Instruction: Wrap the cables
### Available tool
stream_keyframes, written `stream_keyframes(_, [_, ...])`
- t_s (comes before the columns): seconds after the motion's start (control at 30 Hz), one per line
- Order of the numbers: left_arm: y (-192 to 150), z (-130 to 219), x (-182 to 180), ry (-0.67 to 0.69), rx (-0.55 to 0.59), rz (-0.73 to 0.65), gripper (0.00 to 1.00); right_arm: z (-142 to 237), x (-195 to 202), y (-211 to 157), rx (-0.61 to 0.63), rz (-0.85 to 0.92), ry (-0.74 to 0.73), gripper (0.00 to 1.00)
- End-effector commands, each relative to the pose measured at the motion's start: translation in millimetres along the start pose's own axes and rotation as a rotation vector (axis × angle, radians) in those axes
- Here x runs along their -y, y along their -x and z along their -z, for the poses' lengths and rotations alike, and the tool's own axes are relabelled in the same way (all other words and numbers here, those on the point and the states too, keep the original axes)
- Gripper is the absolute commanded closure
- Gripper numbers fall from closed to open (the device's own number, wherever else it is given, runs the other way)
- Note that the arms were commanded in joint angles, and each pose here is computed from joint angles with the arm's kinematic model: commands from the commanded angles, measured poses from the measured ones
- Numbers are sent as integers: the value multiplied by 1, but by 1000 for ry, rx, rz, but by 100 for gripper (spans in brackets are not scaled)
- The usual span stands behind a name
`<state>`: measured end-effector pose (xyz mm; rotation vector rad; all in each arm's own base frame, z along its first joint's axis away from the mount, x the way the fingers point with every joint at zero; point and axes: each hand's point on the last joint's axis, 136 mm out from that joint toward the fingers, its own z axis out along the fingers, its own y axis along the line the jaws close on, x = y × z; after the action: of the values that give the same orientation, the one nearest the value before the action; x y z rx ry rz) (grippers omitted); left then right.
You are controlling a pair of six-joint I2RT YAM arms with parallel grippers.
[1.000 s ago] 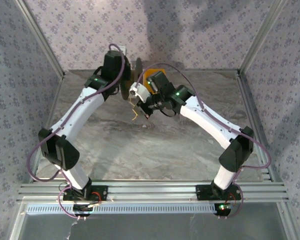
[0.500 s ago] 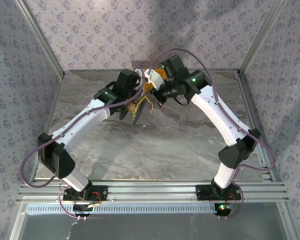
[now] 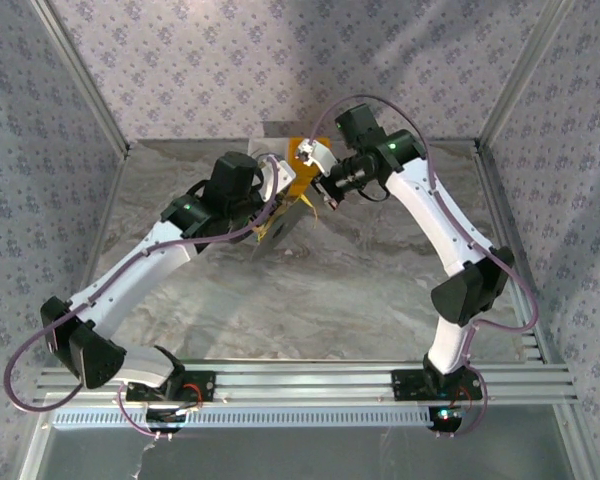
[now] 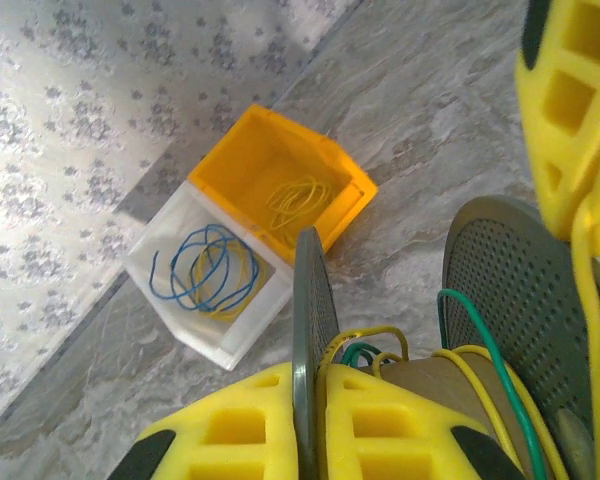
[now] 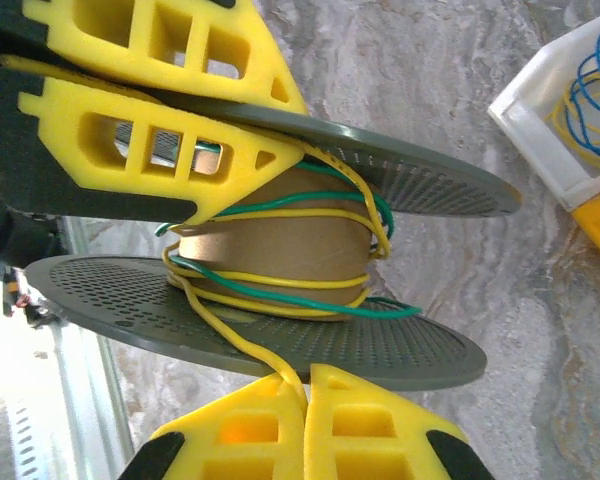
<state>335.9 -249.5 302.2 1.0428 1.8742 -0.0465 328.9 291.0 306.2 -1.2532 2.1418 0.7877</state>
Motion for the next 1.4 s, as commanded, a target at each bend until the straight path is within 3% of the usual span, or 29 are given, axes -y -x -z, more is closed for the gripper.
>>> stream_keyframes(0.0, [-60,19,34,-169,-190,-135,100,46,58,21,123,31,-204,100])
stream_keyframes(0.27, [-32,19,5,-38,-142,-93,100,43,47,24,181,31,-150,99])
stream_keyframes(0.6, [-3,16,-13,41,-99,-42,100,39,53,9,165,-7,-184,76])
stream_keyframes(0.73, [4,19,-17,55,-83,-34,100,40,55,5,171,-21,-191,73])
stream_keyframes(0.83, [7,20,-25,92,-88,-22,100,42,52,3,181,-38,-178,62])
stream_keyframes(1.07, [30,31,-32,94,-22,35,100,33,41,-22,234,-143,-103,19])
stream_keyframes(1.23, [53,48,-28,33,69,60,100,13,58,-52,291,-373,-36,5])
stream_keyframes(1.37, [65,59,-27,8,116,76,100,-8,79,-75,288,-524,-25,2])
